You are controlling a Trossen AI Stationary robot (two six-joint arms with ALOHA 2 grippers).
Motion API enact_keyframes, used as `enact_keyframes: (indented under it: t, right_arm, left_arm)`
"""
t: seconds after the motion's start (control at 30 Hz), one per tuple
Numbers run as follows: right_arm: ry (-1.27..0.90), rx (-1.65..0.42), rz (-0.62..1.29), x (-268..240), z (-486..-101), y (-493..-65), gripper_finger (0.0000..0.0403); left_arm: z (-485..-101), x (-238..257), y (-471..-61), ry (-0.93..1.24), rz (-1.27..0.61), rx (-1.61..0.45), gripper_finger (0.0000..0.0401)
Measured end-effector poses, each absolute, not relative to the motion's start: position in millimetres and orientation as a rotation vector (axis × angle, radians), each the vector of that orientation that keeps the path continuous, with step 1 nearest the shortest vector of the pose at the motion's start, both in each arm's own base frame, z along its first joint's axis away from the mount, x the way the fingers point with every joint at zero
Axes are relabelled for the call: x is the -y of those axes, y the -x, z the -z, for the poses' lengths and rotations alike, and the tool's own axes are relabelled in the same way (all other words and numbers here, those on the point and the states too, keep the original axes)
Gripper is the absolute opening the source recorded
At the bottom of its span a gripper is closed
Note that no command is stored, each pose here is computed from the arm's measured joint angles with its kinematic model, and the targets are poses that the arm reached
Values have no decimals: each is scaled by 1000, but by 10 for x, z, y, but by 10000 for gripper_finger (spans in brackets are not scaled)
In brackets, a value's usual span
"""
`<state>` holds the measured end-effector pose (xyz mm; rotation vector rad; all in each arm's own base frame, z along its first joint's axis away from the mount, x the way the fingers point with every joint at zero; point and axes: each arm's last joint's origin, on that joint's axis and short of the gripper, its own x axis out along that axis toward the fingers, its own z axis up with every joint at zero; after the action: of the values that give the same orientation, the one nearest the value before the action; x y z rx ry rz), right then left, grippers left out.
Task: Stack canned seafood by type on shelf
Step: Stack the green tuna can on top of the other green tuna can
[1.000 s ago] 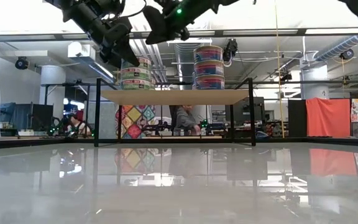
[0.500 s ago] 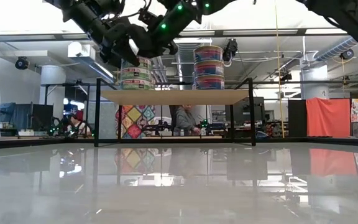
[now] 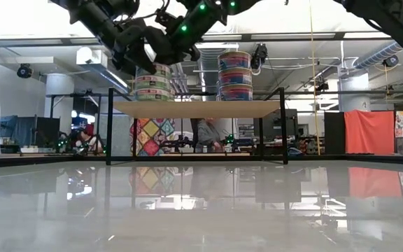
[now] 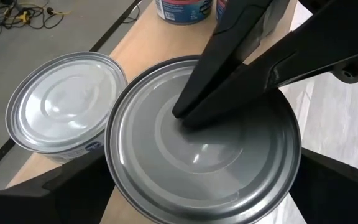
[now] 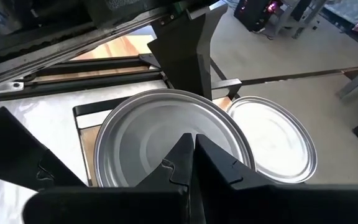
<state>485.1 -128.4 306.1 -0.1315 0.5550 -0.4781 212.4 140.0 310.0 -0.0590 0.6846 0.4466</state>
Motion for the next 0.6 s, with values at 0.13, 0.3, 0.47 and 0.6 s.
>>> enact_keyframes:
  t: [0.13,0.3,0.47,0.6]
  right_arm:
    - [131,-558,474,1283,-3057,-4850,13]
    - [136,-573,478,1285,-3046,-4842,13]
    - [148,-604,488,1304,-3022,-4822,13]
    - [147,-612,490,1317,-3016,-4815,13]
  left_arm:
    - [-3129,-1379,-2086,44,-444,-682,400]
    - [-3175,-1360,-2044,26,-446,-664,400]
    - [-3257,-1382,-2002,8,-476,-609,400]
    - [-3282,-1386,-1966,12,-486,-598,400]
